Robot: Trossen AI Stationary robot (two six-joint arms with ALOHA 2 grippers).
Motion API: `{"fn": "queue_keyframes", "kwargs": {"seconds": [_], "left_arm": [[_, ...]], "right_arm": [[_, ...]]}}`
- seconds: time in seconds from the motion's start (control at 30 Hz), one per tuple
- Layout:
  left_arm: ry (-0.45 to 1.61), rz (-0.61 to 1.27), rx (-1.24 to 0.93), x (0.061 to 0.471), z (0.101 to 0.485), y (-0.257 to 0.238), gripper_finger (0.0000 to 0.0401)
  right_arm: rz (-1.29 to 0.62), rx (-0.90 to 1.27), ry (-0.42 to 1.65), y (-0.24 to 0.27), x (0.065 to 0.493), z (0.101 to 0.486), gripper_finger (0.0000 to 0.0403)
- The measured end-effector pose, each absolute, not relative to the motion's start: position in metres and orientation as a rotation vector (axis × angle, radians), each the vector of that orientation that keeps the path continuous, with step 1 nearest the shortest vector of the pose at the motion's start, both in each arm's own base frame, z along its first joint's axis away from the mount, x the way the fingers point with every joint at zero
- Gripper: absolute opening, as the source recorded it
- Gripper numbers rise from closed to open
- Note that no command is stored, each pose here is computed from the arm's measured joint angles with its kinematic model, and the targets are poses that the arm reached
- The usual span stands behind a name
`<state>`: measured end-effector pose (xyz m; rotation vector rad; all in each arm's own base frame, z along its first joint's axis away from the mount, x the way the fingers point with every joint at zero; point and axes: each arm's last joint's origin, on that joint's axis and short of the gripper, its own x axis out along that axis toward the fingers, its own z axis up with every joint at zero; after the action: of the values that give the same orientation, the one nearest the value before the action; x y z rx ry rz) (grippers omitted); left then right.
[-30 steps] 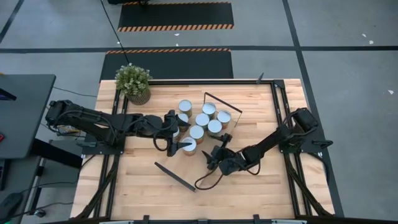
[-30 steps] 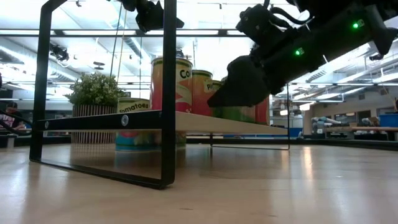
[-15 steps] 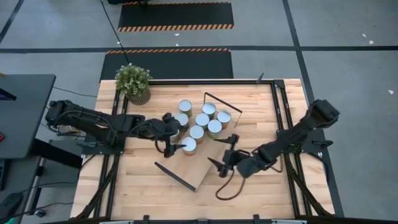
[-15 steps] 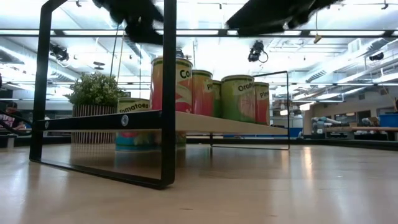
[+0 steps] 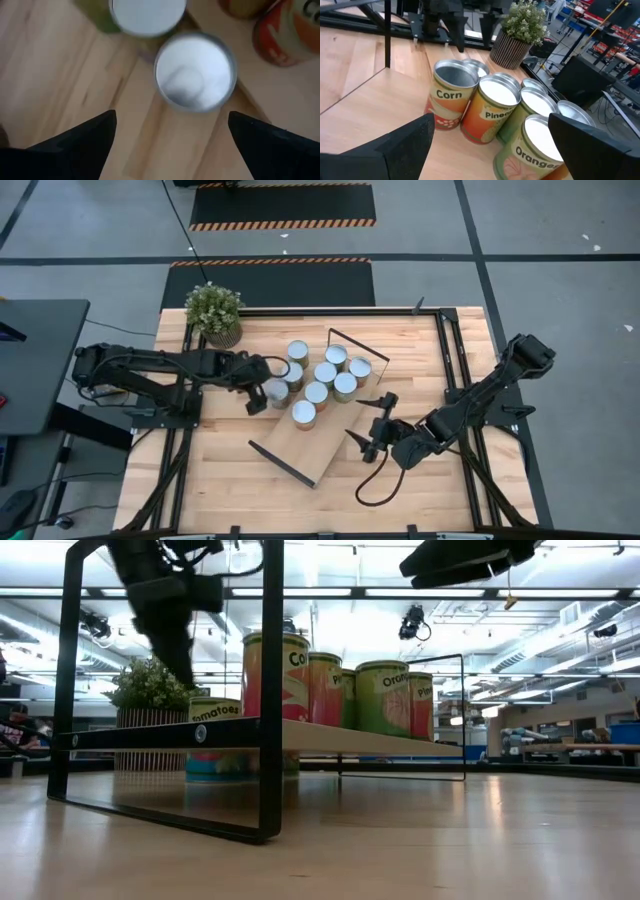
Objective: Pick and place cans onto a shelf
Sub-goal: Put the canned tomatoes on the shelf
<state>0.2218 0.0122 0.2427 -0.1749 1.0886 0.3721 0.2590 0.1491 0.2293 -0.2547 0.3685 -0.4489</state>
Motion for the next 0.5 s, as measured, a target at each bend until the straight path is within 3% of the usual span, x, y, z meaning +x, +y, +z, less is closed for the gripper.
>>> {"fn": "queue_keyframes", "kwargs": {"seconds": [0.3,0.5], "left_arm": [[1.197,0.373,-0.205,0.217,0.224,0.01,0.0389],[1.165,0.316,-0.264,0.228,0.21,0.018,0.0389]], "right_arm": [[-0.448,-0.229,0.356,0.149,0.259,0.23,0.0398],[-0.447,-0.229,0.356,0.15,0.26,0.231,0.0398]]}}
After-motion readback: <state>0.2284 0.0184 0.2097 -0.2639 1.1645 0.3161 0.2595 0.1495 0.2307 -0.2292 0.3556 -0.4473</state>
